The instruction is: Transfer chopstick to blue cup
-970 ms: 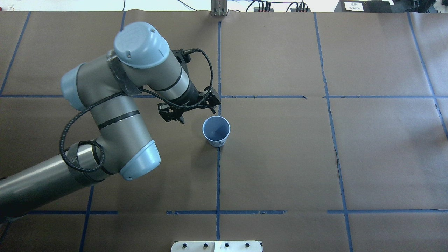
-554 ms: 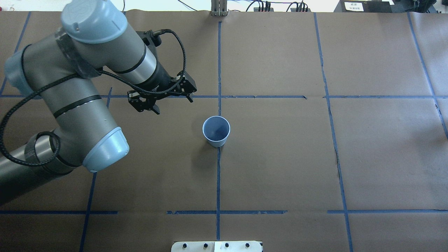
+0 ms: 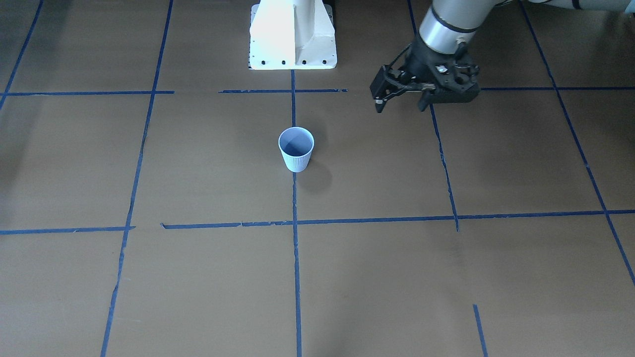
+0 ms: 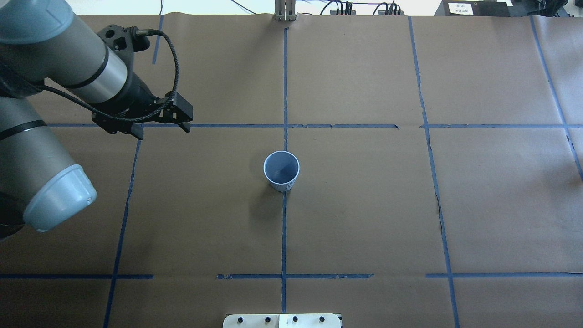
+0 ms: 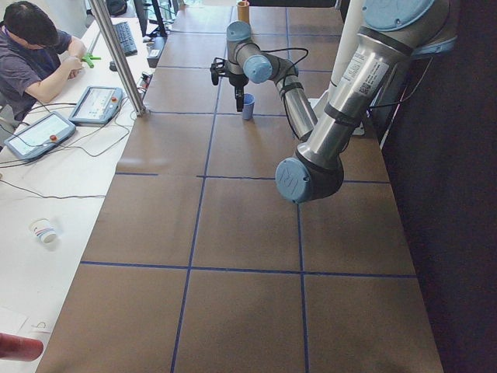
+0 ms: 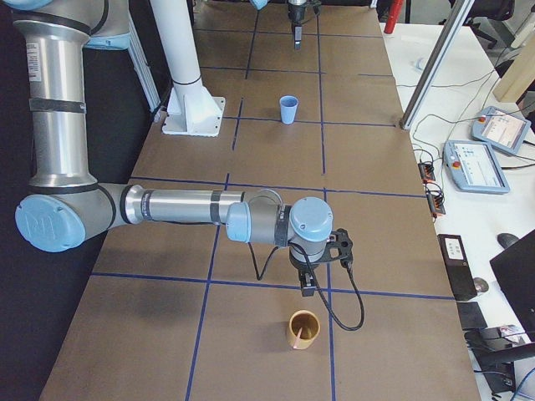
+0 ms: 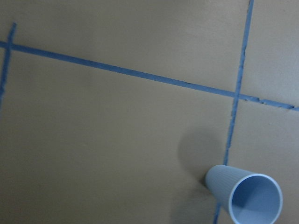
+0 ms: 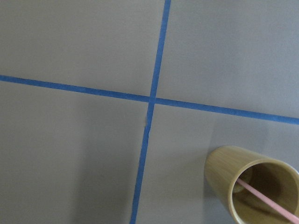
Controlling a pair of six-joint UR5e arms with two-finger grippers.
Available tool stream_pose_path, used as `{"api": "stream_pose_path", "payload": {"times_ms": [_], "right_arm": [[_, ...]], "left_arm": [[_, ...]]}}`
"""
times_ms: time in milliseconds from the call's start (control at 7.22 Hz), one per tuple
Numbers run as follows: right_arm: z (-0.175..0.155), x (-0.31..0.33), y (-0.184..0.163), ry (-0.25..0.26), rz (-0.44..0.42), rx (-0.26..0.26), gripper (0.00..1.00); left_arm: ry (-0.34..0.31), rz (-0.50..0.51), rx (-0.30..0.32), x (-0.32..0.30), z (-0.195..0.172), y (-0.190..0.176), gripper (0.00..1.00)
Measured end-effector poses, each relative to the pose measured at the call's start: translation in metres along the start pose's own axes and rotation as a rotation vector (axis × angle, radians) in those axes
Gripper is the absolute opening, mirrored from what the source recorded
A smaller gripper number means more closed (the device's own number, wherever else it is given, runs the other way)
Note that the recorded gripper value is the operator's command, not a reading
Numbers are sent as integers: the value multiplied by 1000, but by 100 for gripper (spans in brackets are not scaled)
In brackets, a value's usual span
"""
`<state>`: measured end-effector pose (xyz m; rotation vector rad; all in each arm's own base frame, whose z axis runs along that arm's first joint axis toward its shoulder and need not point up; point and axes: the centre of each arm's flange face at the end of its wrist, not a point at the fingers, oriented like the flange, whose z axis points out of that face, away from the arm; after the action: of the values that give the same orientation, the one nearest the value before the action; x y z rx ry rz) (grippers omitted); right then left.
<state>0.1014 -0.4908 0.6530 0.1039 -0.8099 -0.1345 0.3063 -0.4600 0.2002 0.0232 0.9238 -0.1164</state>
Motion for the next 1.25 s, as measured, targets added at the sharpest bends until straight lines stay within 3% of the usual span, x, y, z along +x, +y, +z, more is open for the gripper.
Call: {"api": "stream_pose_path", "payload": {"times_ms": [554,970,1247], "right_arm": [[14,61,5,12,-102,-40,100],[34,92,9,37,-203,-110,100],[43,104,11,33,-224,-134,99]], "left_arm": [[-85,53,45,-103,-16,-31,100],[-81,66,52,-107,-23,-29,100],[-78,68,56,-106,-25,-28,100]]}}
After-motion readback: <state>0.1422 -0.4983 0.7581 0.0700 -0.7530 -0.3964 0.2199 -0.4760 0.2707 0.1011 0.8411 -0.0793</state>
